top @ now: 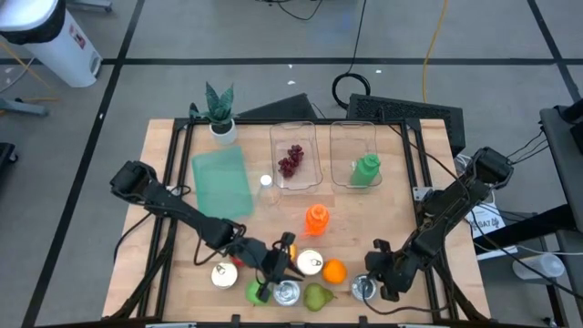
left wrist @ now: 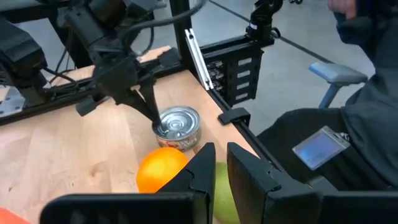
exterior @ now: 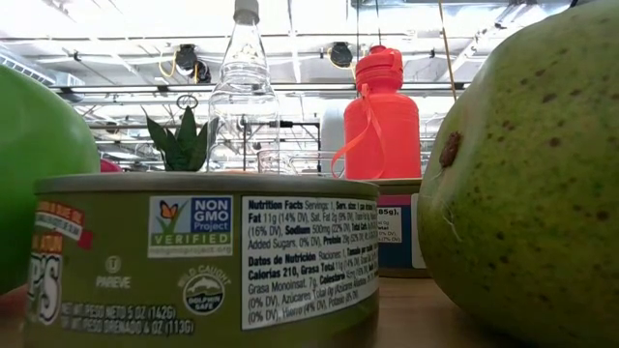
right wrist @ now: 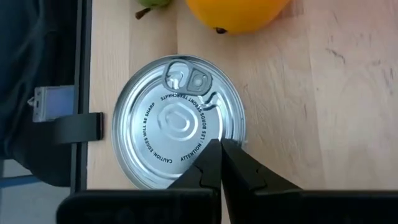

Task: Pick & Place Food Item
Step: Put the right green tuna can into the blue bin

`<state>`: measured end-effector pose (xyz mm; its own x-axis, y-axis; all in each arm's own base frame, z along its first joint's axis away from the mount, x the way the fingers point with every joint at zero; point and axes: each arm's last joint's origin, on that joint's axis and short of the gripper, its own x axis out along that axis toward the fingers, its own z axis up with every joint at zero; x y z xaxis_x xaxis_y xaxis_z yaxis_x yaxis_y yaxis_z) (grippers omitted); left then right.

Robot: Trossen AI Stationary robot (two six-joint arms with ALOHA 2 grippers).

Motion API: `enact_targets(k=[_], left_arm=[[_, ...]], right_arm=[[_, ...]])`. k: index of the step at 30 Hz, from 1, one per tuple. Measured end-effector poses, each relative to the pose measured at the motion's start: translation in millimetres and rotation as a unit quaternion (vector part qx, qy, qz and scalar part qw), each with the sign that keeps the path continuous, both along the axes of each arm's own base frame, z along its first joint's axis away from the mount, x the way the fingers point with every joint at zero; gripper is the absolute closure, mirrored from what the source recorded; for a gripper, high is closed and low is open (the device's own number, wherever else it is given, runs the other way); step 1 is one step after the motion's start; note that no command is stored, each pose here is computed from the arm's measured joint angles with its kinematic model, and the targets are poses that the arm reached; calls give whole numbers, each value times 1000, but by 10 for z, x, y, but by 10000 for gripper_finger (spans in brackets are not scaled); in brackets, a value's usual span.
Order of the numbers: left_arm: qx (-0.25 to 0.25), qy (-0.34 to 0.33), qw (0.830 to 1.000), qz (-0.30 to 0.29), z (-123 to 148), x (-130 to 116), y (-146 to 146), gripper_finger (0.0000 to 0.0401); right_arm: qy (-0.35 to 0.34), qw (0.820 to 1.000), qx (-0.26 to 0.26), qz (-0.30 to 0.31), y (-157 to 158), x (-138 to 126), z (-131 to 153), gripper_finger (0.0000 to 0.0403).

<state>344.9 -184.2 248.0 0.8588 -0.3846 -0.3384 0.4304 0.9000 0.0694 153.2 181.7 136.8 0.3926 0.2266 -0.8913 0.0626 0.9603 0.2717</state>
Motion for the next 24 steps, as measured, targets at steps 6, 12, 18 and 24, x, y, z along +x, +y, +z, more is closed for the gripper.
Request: enact_targets(k=[6, 12, 18, 24], left_arm=[[7, 12, 1000, -1, -26, -9, 4, 350], [24, 5, 1000, -6, -26, -3, 15, 350], [29, 4, 1000, -7, -27, -1, 20, 350], [37, 15, 999, -7, -51, -8, 28, 350]], right_arm=[[-12, 1000, -12, 14, -41, -26, -68, 403], [-118, 984, -5, 130, 91, 85, 148, 403], [-120, 981, -103, 110, 194, 217, 676, 403], [14, 994, -101, 49, 100, 269, 624, 403]])
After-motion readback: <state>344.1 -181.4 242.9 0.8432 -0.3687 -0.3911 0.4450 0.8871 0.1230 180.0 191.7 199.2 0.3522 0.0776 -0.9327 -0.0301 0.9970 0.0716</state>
